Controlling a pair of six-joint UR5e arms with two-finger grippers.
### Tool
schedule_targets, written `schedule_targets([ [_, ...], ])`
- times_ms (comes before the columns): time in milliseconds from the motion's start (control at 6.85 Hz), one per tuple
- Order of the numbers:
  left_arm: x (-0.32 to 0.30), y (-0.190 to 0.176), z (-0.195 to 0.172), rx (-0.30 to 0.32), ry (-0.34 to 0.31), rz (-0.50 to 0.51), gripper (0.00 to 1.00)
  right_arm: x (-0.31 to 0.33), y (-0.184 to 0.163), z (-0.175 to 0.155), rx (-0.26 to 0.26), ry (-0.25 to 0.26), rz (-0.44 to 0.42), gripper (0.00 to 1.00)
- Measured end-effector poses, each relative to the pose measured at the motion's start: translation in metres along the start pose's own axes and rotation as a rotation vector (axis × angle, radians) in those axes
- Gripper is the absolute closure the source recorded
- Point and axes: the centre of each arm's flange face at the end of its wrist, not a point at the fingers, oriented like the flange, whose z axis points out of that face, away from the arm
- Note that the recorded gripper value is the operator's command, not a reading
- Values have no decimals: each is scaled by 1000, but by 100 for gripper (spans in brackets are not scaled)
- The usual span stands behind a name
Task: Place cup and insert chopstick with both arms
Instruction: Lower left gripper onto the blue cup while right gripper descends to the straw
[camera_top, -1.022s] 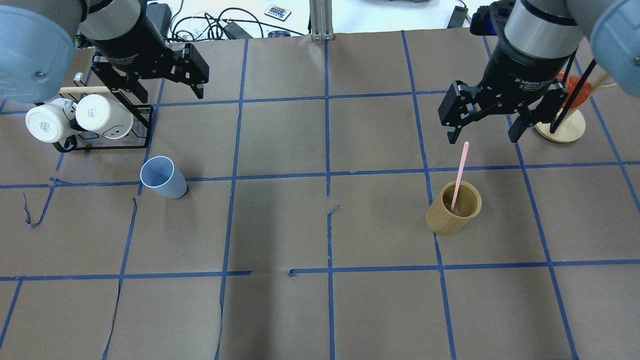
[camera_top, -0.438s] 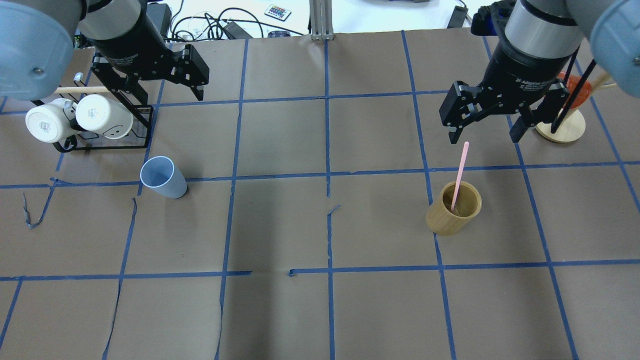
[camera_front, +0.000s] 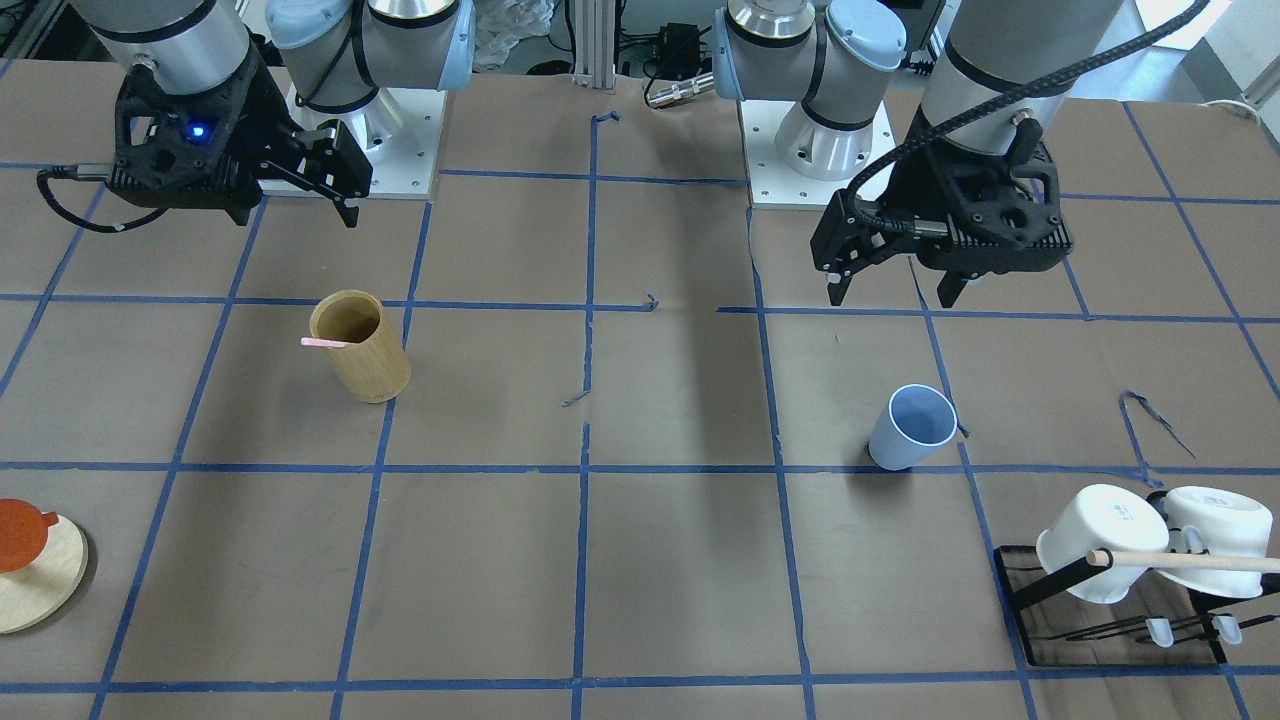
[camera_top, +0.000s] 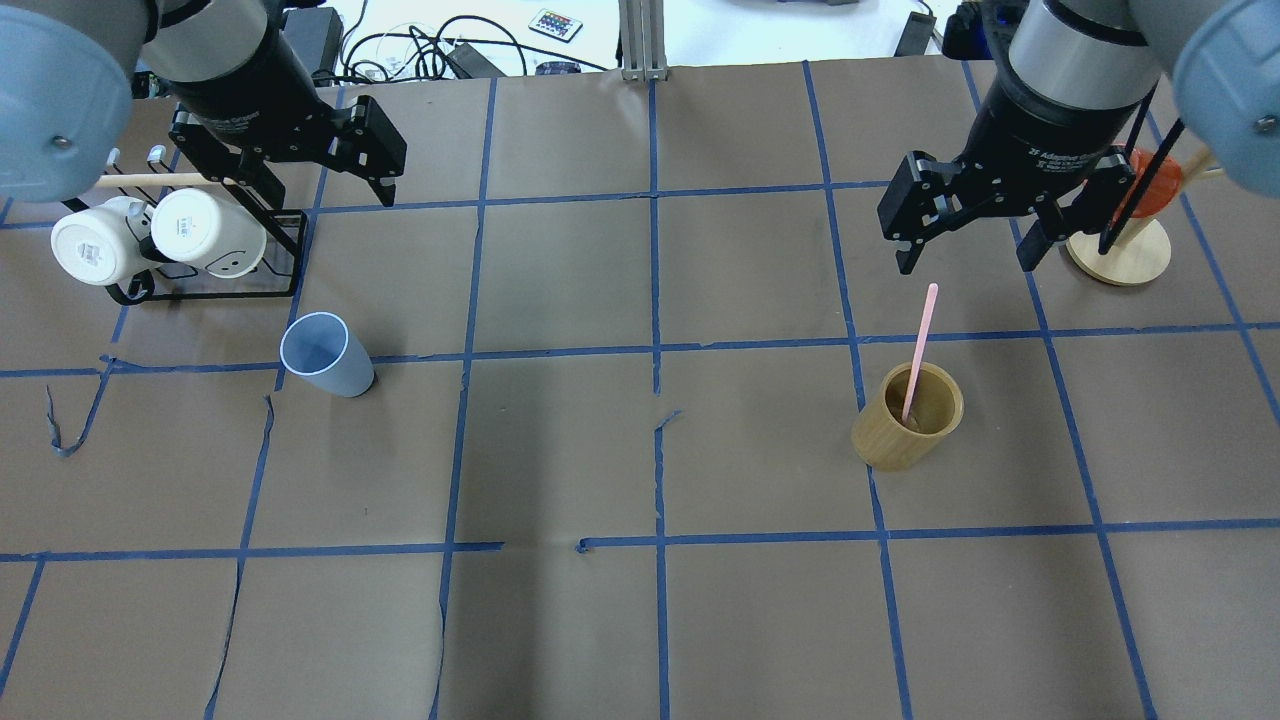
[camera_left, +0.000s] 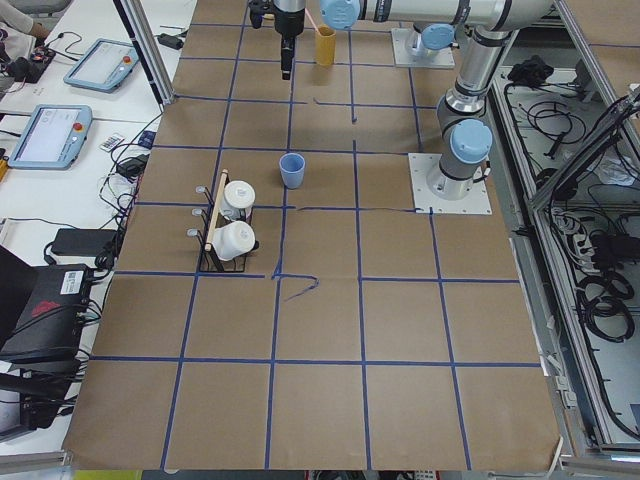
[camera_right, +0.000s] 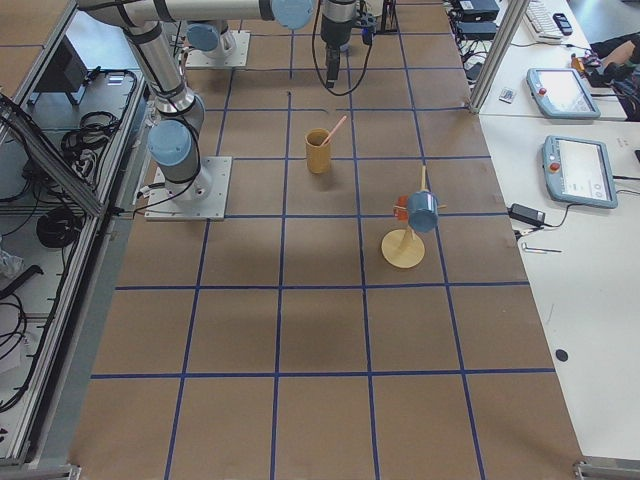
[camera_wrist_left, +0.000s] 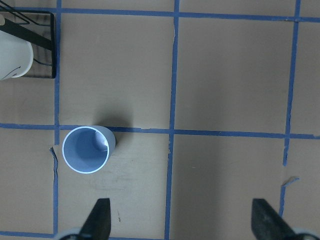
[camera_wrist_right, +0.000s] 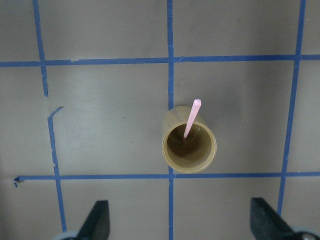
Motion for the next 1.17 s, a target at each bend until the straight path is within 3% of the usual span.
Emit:
schedule_targets([
  [292,-90,-2,54,-56,12,72,0,5,-11,35,83,4,-5,0],
  [730,-140,10,155,-44,5,85,0,9,-14,96,258,12,-6,0],
  [876,-147,11,175,-64,13,70,13,9,-13,103,285,13,-5,5],
  [1169,-159,9,207,-111,32,48,17,9,-11,111,292,14,-2,6],
])
